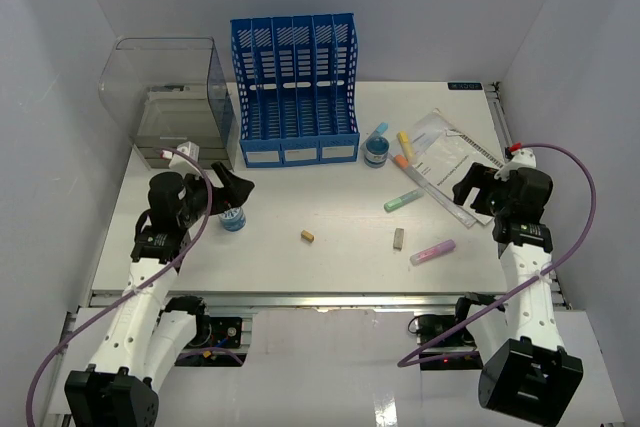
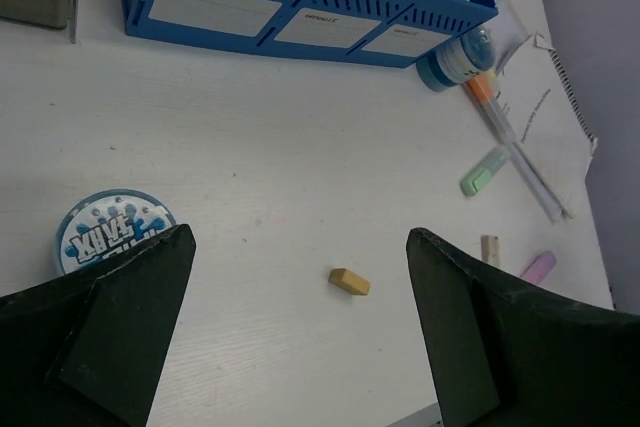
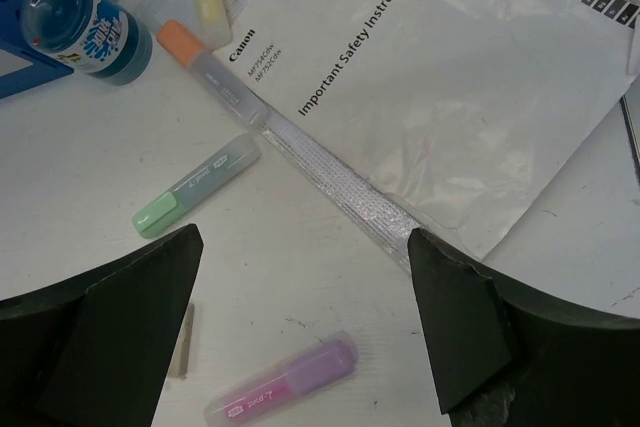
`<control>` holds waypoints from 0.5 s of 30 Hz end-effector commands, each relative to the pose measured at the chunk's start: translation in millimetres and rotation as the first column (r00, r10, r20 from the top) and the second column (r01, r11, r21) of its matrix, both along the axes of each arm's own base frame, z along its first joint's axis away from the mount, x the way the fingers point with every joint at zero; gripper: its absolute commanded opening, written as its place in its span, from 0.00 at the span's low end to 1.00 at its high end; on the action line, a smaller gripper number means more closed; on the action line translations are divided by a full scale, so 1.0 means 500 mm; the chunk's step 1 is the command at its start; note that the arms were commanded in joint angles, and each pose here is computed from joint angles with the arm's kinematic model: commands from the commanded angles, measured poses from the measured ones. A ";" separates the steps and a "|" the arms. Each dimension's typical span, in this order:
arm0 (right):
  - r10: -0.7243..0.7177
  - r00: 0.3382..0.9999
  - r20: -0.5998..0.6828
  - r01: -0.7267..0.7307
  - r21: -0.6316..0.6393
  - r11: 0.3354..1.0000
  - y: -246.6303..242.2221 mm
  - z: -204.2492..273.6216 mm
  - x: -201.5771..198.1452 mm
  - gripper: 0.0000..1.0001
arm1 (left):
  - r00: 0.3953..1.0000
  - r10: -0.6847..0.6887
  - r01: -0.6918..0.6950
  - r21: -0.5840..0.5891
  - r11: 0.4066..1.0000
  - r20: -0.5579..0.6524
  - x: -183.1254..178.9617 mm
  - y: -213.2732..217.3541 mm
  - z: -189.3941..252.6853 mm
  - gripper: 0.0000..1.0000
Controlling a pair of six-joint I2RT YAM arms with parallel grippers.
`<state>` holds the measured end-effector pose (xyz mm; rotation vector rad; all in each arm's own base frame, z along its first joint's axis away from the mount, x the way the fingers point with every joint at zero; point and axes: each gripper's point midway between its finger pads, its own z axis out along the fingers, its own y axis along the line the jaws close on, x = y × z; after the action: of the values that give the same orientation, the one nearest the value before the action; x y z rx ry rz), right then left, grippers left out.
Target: Organize the desk
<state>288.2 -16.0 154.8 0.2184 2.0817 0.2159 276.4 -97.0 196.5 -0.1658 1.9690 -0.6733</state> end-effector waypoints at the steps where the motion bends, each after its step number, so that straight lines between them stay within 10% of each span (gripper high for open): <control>1: 0.167 0.979 0.115 -0.161 -0.064 0.985 0.035 0.064 0.007 0.90 | 0.998 -0.068 0.068 -0.175 0.982 0.006 0.011 -0.048 0.079 0.91; 5: 0.449 0.862 0.233 -0.417 -0.176 0.892 0.107 0.107 -0.011 0.90 | 0.986 -0.164 0.155 -0.272 0.950 -0.011 0.022 -0.085 0.104 0.86; 11: 0.797 0.522 0.304 -0.799 -0.153 0.581 0.241 0.086 -0.095 0.90 | 0.997 -0.061 0.043 -0.350 0.936 -0.043 0.050 -0.051 0.138 0.87; 15: 0.821 0.499 0.278 -0.827 -0.130 0.547 0.245 0.045 -0.106 0.90 | 0.994 0.094 -0.106 -0.382 0.918 -0.050 0.069 0.028 0.154 0.88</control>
<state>258.2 84.7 190.7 -0.6506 1.7779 0.6402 302.5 -115.2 240.2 -0.3778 1.9443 -1.0098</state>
